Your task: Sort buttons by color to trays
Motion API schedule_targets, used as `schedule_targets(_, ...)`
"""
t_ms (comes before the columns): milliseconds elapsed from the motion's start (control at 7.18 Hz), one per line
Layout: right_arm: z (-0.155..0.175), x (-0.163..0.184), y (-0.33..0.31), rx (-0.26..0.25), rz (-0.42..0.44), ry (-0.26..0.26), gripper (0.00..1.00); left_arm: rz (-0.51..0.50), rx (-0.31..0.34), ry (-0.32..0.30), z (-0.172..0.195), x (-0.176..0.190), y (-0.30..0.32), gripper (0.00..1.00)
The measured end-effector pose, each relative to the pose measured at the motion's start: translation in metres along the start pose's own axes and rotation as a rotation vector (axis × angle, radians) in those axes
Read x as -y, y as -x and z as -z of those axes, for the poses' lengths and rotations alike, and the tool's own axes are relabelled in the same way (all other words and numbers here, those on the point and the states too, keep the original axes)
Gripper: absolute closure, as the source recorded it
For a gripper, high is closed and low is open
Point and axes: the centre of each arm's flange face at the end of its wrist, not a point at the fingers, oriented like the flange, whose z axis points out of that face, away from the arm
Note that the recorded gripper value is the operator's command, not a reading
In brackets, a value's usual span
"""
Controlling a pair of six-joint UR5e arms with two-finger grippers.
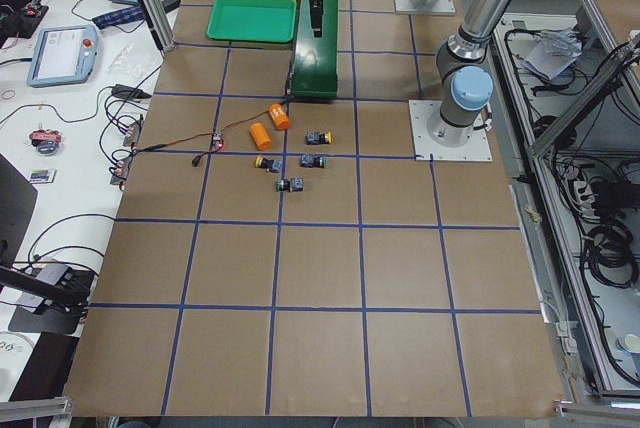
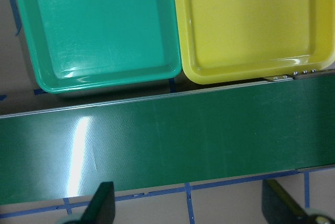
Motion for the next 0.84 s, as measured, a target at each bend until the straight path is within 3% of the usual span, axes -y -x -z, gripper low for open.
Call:
schedule_targets(418, 0.004, 0.011, -0.008, 0.026, -0.034, -0.032, 0.0, 0.01, -0.002, 0.0, -0.001, 0.001, 0.002, 0.0)
schedule_targets(836, 0.018, 0.031, -0.042, 0.048, -0.101, -0.154, 0.0, 0.011, -0.048, -0.038, 0.003, 0.003, -0.001, 0.0)
